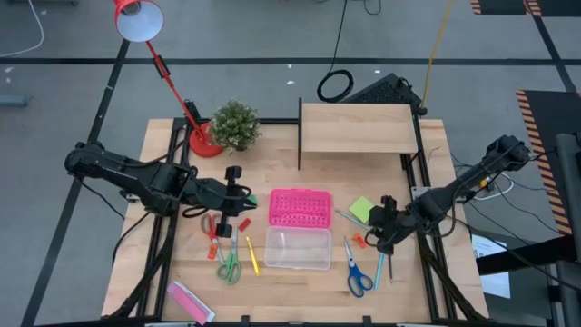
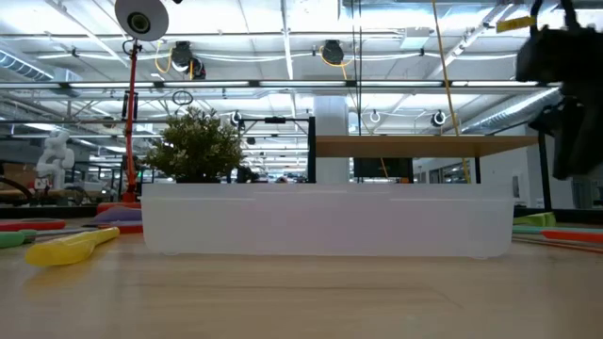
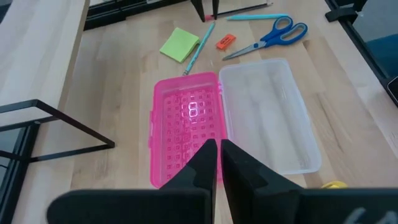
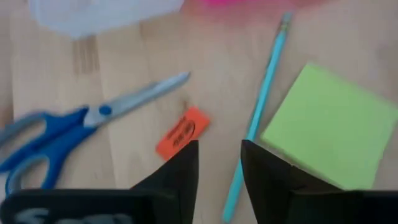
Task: Pack school essentials
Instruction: Put the light blue pencil into the pink supply box
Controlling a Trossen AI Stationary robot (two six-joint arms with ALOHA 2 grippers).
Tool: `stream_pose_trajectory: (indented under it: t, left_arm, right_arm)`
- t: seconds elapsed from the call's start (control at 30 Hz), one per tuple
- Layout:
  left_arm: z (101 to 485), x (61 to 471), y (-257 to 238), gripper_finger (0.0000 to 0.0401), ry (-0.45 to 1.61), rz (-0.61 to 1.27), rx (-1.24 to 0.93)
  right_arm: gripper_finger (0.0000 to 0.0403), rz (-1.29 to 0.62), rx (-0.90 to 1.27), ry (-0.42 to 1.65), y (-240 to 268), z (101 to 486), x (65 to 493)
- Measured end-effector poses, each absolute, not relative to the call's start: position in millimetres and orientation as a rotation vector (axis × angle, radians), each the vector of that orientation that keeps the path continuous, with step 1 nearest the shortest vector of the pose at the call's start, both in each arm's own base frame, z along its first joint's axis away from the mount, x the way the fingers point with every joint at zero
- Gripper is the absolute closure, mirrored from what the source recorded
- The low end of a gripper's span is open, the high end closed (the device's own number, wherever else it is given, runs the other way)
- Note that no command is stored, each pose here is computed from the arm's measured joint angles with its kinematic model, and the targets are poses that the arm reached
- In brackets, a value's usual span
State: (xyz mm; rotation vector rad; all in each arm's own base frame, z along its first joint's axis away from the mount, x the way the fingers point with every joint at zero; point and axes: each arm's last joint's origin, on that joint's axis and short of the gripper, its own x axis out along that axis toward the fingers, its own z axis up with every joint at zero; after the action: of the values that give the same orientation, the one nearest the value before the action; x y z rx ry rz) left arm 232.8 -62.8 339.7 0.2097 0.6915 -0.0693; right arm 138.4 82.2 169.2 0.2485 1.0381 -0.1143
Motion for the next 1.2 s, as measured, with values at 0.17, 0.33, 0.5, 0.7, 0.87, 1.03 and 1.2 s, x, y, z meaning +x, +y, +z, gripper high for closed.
stream_pose_trajectory:
  t: [0.17,0.33,0.5,0.7,0.87,1.03,1.2]
  left_arm:
    - [339.7,232.9,-62.8,0.0375,0.691,-0.069,0.210]
    - [339.7,232.9,-62.8,0.0375,0.691,-0.070,0.210]
    - [339.7,232.9,-62.8,0.0375,0.691,-0.070,0.211]
    - [339.6,232.9,-62.8,0.0375,0.691,-0.071,0.214]
    - [339.6,232.9,-62.8,0.0375,0.691,-0.075,0.225]
    - [339.6,232.9,-62.8,0.0375,0.691,-0.075,0.225]
    - [339.9,233.1,-62.9,0.0375,0.687,-0.075,0.225]
  right_arm:
    - [0.0276,-0.103,0.214,1.068,83.2,159.4,131.8]
    - [0.0275,-0.110,0.170,1.101,82.6,151.4,131.2]
    - [0.0275,-0.116,0.122,1.145,83.0,142.2,131.6]
    - [0.0275,-0.130,0.088,1.183,84.5,134.7,133.7]
    - [0.0276,-0.145,0.065,1.221,85.6,127.9,135.1]
    - [0.0300,-0.151,0.071,1.253,86.7,124.0,136.5]
    - [0.0346,-0.146,0.090,1.272,87.1,123.5,135.8]
